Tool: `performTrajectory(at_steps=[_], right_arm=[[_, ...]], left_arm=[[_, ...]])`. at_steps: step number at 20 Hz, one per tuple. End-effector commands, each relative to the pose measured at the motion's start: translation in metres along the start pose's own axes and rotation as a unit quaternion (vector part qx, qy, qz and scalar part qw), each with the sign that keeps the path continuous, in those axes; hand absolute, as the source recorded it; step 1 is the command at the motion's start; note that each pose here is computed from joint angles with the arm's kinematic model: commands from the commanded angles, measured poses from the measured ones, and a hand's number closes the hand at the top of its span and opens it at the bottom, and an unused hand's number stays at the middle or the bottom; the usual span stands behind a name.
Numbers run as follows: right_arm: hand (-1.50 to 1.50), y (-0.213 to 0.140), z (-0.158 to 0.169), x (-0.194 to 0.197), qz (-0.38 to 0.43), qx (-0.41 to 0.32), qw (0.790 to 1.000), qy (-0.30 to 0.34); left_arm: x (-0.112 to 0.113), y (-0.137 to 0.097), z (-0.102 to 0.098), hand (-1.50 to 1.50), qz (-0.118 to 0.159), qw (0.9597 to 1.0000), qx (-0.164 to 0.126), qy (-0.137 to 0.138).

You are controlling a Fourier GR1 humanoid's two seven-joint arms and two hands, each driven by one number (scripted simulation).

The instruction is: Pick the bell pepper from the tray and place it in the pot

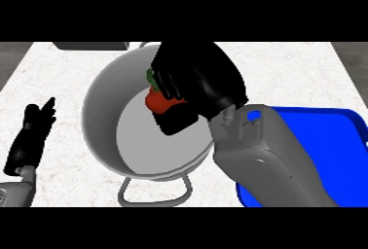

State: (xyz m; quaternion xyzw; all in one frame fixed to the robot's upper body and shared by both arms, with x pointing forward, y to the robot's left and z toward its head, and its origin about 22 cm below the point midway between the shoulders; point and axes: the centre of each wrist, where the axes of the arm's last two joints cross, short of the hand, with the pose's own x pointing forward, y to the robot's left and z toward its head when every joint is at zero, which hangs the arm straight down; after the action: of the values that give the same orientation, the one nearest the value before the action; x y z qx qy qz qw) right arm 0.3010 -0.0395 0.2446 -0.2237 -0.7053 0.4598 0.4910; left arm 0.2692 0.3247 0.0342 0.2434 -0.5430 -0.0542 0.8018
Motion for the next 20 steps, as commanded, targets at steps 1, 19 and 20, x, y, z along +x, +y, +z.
performTrajectory(at_steps=[1,19,20], right_arm=[[-1.5,0.047,-0.015,-0.015,-0.029,0.049,0.997,0.043],[-1.5,0.04,-0.017,-0.077,-0.327,-0.171,0.928,0.049],[-1.5,0.024,-0.012,-0.095,-0.329,-0.173,0.927,0.046]], left_arm=[[-0.01,-0.007,-0.002,0.0,0.003,1.0,-0.003,-0.002],[-0.021,0.01,0.006,0.0,-0.002,0.9999,0.013,-0.004],[-0.006,0.005,0.016,0.0,0.003,0.9999,0.015,-0.006]])
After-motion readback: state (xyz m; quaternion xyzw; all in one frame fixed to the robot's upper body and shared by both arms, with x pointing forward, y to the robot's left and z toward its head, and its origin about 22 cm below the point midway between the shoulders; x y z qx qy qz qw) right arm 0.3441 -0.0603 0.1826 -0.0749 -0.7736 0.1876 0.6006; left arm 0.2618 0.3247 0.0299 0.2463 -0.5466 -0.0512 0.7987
